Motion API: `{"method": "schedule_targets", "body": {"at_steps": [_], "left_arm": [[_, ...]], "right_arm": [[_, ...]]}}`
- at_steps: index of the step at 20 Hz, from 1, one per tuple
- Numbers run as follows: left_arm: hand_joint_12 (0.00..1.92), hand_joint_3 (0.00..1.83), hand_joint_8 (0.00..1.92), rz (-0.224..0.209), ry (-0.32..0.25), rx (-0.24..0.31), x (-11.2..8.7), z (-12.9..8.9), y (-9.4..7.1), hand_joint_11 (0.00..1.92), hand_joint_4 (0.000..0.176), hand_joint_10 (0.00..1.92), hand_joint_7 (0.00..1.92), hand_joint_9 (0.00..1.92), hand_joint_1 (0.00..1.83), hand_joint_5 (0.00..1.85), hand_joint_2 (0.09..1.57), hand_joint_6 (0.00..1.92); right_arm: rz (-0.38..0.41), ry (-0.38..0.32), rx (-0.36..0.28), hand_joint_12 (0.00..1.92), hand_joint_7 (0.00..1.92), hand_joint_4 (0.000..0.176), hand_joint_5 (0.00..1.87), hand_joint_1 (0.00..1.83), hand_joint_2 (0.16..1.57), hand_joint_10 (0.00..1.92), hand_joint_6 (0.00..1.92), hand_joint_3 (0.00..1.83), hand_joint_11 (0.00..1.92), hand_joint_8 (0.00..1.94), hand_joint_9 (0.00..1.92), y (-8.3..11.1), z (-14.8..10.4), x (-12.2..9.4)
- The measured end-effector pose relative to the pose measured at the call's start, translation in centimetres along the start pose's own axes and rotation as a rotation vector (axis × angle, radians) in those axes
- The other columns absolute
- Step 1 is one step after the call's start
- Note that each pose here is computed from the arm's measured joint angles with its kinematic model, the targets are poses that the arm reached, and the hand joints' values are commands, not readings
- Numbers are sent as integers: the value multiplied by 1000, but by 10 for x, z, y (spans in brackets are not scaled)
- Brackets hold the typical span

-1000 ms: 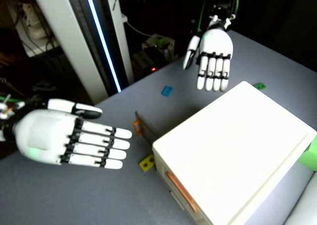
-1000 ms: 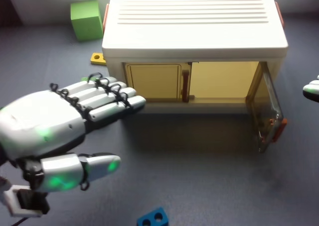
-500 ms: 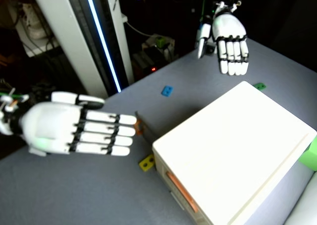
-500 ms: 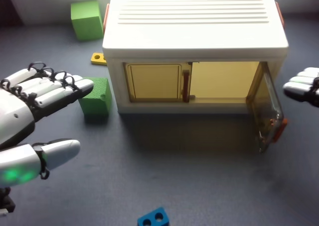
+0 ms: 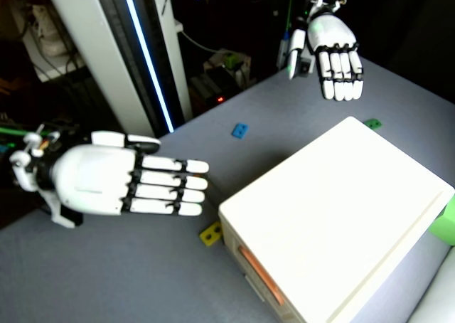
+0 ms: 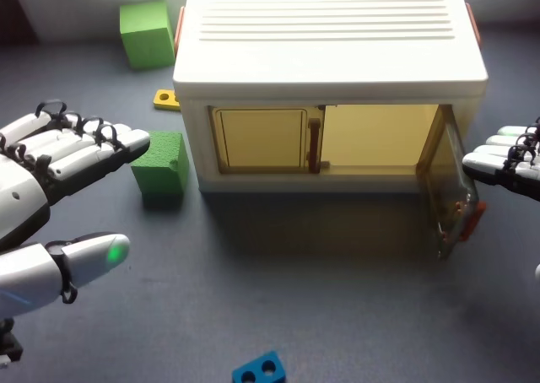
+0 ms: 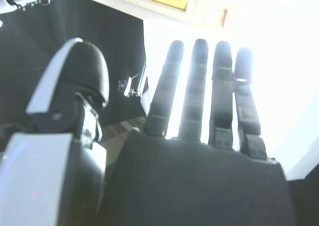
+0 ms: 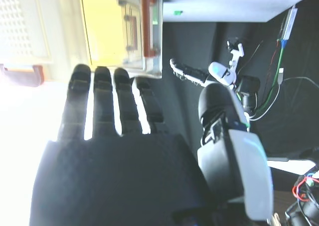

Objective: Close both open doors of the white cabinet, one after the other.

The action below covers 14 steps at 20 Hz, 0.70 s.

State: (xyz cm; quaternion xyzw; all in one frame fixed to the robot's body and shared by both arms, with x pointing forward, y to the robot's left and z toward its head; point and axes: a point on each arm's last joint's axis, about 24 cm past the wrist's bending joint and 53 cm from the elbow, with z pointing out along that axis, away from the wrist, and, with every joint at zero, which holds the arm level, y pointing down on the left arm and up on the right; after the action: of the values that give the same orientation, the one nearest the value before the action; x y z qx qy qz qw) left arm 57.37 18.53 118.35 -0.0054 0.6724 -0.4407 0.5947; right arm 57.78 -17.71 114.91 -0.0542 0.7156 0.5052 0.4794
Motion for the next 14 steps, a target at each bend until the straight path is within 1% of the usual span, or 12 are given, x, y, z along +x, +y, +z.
{"method": "schedule_targets", "body": {"at_steps": [1, 3, 4, 6, 8, 10, 11, 12, 14], "left_arm": [[505, 0, 1, 0, 1, -3, 0, 0, 1, 0, 0, 1, 156, 175, 0, 129, 1397, 1], [590, 3, 1, -2, 2, -13, 2, -3, 4, 0, 0, 2, 164, 188, 0, 134, 1403, 1], [590, 3, 1, -1, 4, -16, 2, -4, 5, 0, 0, 2, 164, 188, 0, 134, 1403, 1], [595, 2, 0, -8, 3, -25, 3, -6, 7, 0, 0, 1, 148, 174, 0, 119, 1411, 0], [533, 0, 1, -7, 4, -28, 3, -7, 7, 0, 0, 3, 137, 153, 0, 107, 1406, 1], [530, 0, 0, -8, 2, -24, 3, -7, 7, 0, 0, 0, 123, 144, 0, 106, 1397, 2], [464, 0, 1, -8, 1, -25, 3, -7, 7, 0, 0, 3, 101, 119, 0, 93, 1394, 2], [495, 0, 6, -8, 0, -26, 3, -7, 7, 0, 0, 8, 118, 136, 0, 97, 1386, 3], [506, 2, 7, -9, 0, -29, 2, -7, 8, 0, 0, 7, 124, 138, 0, 105, 1395, 5]], "right_arm": [[1, -2, 1, 0, 0, 0, 0, 0, 1338, 0, 0, 0, 0, 0, 0, 0, 0, 0], [1, -21, 11, 0, 0, 0, 0, 0, 1343, 0, 0, 0, 0, 0, 0, -3, 0, -5], [-5, -32, 17, 0, 0, 0, 0, 0, 1343, 0, 0, 0, 0, 0, 0, -4, -1, -8], [-5, -64, 52, 0, 0, 0, 0, 0, 1358, 0, 0, 5, 0, 0, 0, -12, -5, -17], [3, -86, 73, 0, 0, 0, 0, 0, 1362, 0, 0, 6, 0, 0, 0, -18, -8, -23], [2, -67, 84, 0, 0, 0, 0, 0, 1358, 0, 0, 3, 0, 0, 0, -21, -11, -17], [0, -58, 93, 0, 0, 0, 0, 0, 1364, 0, 0, 5, 0, 0, 0, -24, -13, -14], [-1, -55, 105, 0, 0, 0, 0, 0, 1380, 0, 0, 12, 0, 0, 0, -27, -15, -13], [0, -54, 129, 0, 0, 0, 0, 0, 1363, 0, 0, 3, 0, 0, 0, -33, -17, -11]]}}
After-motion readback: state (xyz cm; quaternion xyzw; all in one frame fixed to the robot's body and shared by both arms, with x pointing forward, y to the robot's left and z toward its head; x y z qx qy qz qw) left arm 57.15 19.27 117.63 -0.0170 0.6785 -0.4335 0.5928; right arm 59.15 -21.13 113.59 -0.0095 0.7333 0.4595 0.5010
